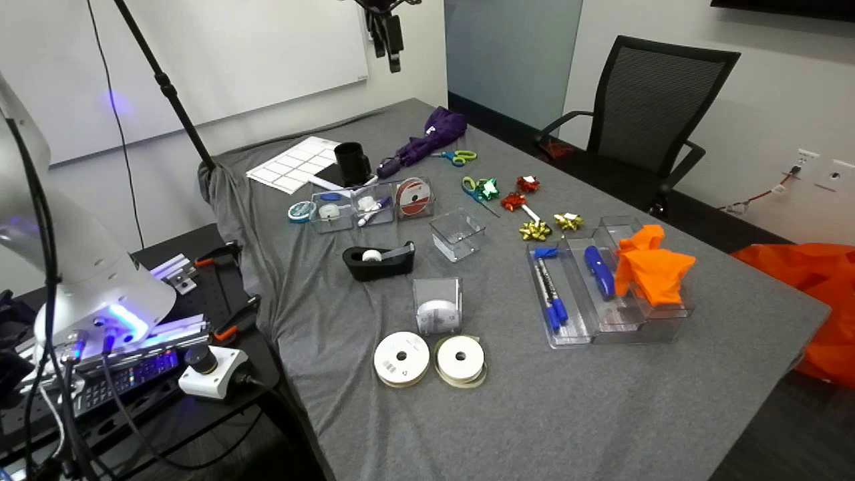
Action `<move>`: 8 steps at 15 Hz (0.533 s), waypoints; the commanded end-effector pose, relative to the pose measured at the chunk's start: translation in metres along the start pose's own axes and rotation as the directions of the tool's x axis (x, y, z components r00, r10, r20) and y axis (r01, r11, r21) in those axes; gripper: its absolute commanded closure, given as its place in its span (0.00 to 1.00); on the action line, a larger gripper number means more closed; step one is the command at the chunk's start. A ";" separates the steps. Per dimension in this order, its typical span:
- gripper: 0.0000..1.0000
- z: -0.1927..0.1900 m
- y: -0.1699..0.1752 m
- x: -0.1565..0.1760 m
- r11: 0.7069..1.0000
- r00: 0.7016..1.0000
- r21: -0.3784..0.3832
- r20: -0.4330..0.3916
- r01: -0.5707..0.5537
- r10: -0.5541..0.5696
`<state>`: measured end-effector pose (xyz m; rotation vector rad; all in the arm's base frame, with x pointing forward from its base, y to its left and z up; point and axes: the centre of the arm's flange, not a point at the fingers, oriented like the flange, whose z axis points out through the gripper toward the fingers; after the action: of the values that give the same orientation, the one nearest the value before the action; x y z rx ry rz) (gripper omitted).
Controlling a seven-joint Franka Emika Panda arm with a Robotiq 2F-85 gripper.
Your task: Put the green and red decorating ribbons in the empty stationary holder to the right
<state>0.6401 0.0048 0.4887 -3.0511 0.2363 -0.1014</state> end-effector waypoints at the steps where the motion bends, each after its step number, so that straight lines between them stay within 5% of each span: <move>1: 0.00 0.023 0.014 0.070 0.999 1.000 0.041 0.005 -0.007 0.007; 8: 0.00 0.087 0.036 0.136 0.999 0.999 0.018 -0.016 -0.049 0.050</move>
<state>0.7307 -0.0351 0.4178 -3.0290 0.3097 -0.1097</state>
